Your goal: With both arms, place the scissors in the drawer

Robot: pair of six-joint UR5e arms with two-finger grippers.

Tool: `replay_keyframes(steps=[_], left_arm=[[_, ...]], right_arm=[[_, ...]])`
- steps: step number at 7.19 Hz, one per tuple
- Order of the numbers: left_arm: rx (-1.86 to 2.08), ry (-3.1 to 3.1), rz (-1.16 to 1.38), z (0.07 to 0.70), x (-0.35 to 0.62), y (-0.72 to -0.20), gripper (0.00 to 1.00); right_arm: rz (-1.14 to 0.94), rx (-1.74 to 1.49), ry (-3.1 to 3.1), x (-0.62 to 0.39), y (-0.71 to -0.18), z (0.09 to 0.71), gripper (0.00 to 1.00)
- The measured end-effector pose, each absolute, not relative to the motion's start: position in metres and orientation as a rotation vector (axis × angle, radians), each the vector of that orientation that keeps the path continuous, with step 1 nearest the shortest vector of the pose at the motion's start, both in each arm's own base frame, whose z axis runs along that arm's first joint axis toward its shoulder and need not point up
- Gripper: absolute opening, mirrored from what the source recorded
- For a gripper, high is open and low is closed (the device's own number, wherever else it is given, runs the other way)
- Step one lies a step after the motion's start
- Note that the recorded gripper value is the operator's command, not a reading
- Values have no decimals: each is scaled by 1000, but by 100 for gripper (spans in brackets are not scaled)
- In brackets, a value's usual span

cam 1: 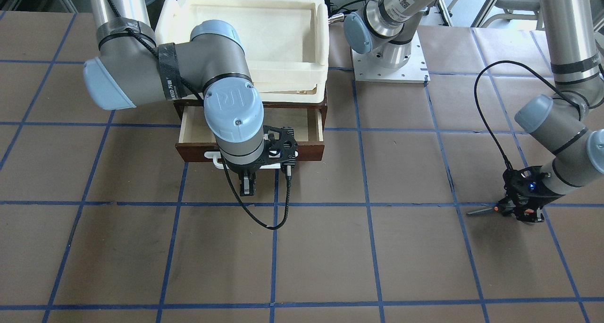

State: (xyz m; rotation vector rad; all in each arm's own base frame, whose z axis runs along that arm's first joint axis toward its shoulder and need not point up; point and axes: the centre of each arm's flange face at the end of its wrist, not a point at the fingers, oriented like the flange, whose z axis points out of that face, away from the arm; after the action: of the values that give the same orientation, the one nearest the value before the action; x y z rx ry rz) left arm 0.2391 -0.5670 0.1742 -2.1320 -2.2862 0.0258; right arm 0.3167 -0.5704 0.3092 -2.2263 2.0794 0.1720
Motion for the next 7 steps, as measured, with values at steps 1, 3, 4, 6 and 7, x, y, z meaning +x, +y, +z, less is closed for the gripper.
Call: replay_keyframes(steps=[1, 3, 4, 6, 7], left_arm=[[-2135, -2289, 27, 177, 239, -567, 30], [-2141, -2294, 29, 182, 240, -568, 25], [-2148, -2297, 29, 187, 239, -568, 20], [-2172, -2302, 34, 206, 232, -569, 16], [-2174, -2302, 35, 217, 227, -569, 14]], right_arm=[[158, -2231, 2081, 317, -580, 310, 55], [120, -2238, 2093, 317, -600, 311, 55], [104, -2236, 2102, 314, -608, 312, 55], [69, -2231, 2117, 311, -620, 309, 55], [53, -2232, 2122, 311, -625, 305, 55]])
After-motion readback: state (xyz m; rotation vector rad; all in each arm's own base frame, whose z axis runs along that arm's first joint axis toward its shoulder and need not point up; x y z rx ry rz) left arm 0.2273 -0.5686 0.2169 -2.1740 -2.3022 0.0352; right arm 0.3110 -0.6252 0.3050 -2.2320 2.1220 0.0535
